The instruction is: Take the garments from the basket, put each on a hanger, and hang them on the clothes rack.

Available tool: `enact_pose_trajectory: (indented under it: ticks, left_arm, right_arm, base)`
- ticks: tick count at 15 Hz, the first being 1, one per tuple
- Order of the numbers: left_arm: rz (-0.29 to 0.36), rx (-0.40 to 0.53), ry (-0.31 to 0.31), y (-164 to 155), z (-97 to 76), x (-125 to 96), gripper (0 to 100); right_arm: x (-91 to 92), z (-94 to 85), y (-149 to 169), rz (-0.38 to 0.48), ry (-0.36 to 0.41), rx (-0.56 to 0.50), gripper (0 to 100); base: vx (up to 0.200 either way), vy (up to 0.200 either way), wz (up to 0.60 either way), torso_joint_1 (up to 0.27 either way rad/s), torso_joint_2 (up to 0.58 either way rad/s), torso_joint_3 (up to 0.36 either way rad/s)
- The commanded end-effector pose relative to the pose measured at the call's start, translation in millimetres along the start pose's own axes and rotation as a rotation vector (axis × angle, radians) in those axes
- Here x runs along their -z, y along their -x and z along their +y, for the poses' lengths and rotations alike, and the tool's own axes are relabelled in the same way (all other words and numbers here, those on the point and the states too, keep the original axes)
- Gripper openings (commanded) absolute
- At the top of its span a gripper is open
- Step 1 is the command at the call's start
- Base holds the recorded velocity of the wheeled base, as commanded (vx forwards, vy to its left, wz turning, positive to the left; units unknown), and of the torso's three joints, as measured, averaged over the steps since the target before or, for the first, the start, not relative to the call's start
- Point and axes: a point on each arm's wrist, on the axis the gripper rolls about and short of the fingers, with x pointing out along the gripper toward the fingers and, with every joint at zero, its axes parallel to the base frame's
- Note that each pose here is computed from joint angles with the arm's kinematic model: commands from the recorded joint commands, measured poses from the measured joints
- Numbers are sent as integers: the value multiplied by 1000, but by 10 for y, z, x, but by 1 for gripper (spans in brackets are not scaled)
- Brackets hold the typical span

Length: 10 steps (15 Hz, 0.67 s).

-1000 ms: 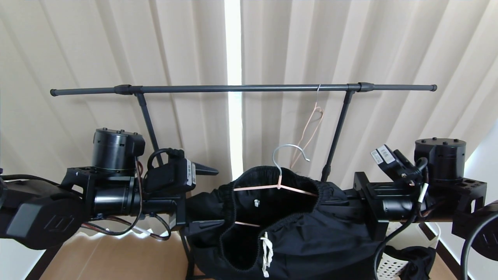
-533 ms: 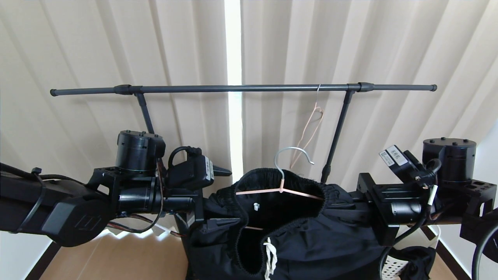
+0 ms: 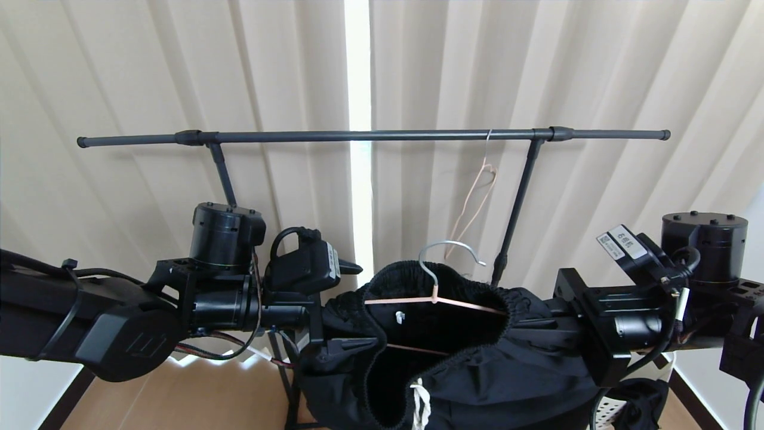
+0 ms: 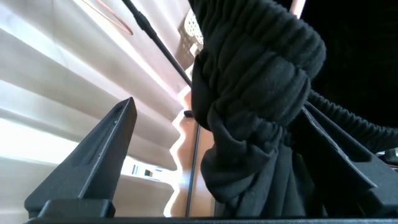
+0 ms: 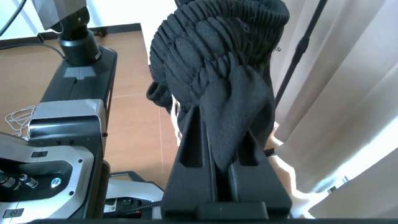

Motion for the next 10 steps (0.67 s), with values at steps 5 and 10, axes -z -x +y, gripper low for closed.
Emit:
enact_pose_trajectory:
  ticks: [5,10]
  left_arm:
    - [-1,6,-2,-6,-15,-4,0]
    - [-6,-7,-6,46,-12,-30,0]
  right_arm:
    - [43,-20,-18,-8,16,-2,0]
    - [54,-75,-43,-3,16,12,0]
  base:
    - [0,0,0,0,0,0]
    - [0,0,0,0,0,0]
